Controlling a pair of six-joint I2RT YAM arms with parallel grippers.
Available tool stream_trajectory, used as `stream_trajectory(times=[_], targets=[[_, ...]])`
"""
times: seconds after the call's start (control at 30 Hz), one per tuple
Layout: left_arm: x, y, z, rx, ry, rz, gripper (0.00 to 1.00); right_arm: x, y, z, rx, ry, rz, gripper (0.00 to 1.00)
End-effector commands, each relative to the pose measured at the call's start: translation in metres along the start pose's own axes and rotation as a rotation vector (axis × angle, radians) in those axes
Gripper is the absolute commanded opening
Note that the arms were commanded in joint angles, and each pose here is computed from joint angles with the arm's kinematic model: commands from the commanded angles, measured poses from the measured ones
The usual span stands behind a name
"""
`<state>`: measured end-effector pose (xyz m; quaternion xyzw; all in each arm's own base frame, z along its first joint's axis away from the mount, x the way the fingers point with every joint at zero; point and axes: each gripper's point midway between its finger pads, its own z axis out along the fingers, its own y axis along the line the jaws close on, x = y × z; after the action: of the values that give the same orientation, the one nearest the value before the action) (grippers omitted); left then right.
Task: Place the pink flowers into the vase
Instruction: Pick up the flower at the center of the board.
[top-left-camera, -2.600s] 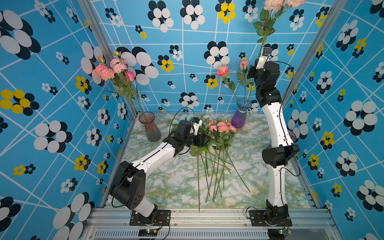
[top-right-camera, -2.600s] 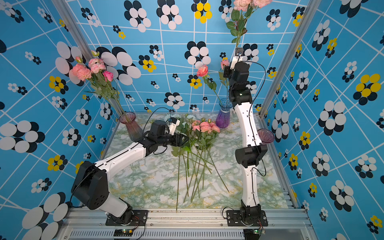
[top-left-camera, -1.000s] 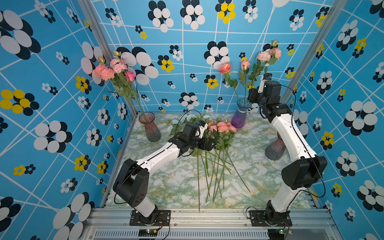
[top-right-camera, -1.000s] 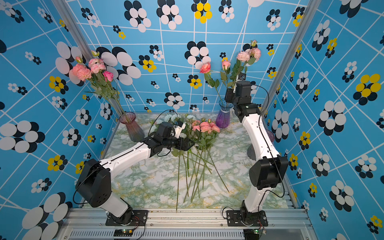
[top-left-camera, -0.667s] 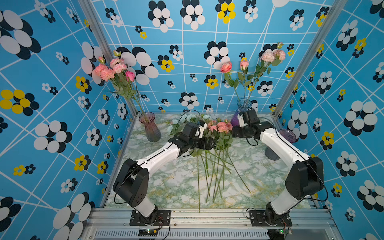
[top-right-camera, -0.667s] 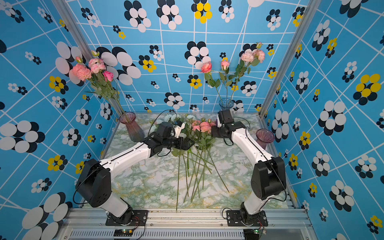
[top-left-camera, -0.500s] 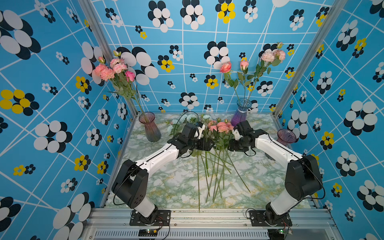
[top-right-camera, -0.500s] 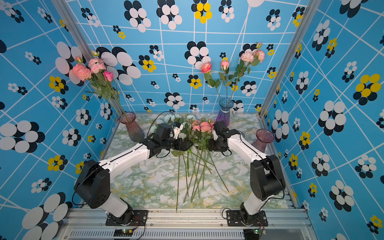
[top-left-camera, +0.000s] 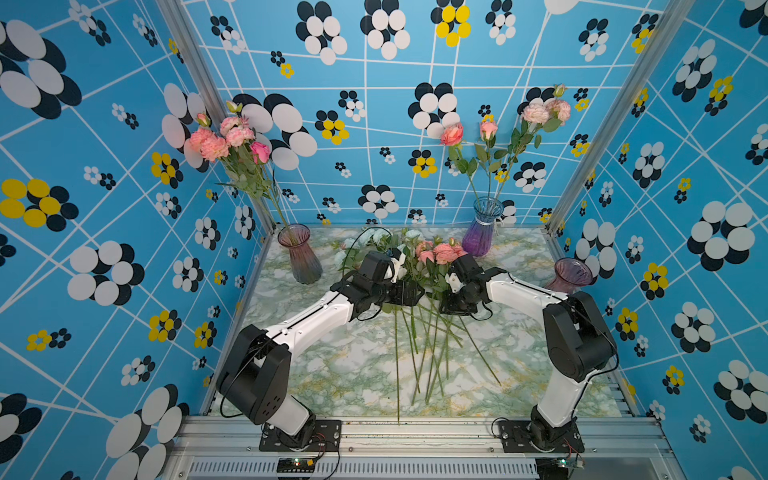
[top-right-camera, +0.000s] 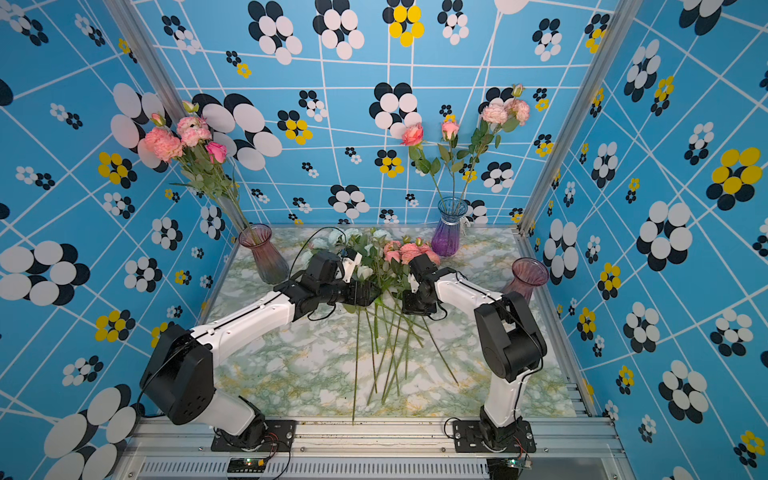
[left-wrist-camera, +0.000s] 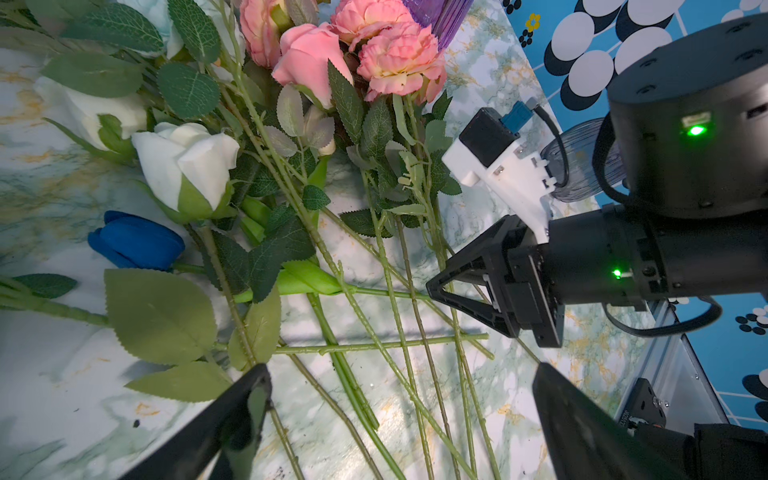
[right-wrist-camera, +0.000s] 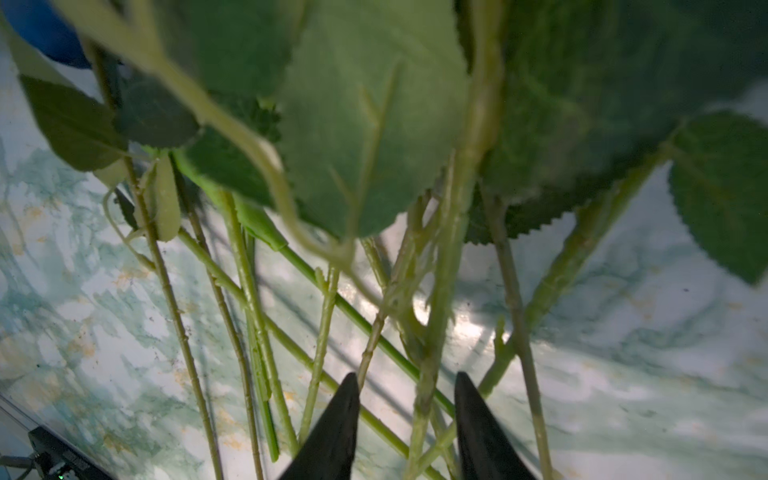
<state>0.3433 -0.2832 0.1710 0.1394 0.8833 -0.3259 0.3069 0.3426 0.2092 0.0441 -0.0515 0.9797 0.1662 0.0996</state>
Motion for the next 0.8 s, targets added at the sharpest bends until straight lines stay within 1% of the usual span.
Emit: stream_trajectory(times=[0.0, 0.1, 0.17, 0.2, 0.27, 0.33, 0.47, 0.57, 0.63, 0.77], targets=[[-0.003, 0.004, -0.009, -0.018, -0.016, -0.012, 1.0, -0.007, 0.002, 0.004, 0.0, -0.013, 0.009, 0.34], [-0.004, 0.005, -0.007, -0.017, -0.016, -0.014, 0.99, -0.013, 0.0, 0.0, 0.019, -0.032, 0.003, 0.22], [-0.004, 0.005, -0.005, -0.016, -0.014, -0.016, 0.99, -0.019, 0.002, -0.006, 0.026, -0.045, -0.008, 0.18], [-0.004, 0.006, -0.004, -0.014, -0.011, -0.019, 1.0, -0.021, 0.004, -0.01, 0.027, -0.05, -0.015, 0.14], [-0.005, 0.005, -0.003, -0.01, -0.009, -0.018, 1.0, -0.03, 0.007, -0.023, 0.034, -0.073, -0.03, 0.09], [-0.006, 0.005, -0.003, -0.01, -0.013, -0.019, 1.0, -0.041, 0.014, -0.045, 0.041, -0.113, -0.056, 0.05], [-0.008, 0.006, -0.004, -0.01, -0.017, -0.021, 0.99, -0.072, 0.026, -0.108, 0.086, -0.24, -0.13, 0.02], [-0.011, 0.007, -0.004, -0.007, -0.02, -0.023, 0.99, -0.103, 0.036, -0.165, 0.103, -0.373, -0.164, 0.01], [-0.011, 0.007, -0.005, -0.005, -0.022, -0.024, 1.0, -0.12, 0.038, -0.195, 0.12, -0.454, -0.181, 0.0], [-0.011, 0.006, -0.007, -0.003, -0.022, -0.024, 0.99, -0.162, 0.032, -0.265, 0.18, -0.679, -0.178, 0.0]])
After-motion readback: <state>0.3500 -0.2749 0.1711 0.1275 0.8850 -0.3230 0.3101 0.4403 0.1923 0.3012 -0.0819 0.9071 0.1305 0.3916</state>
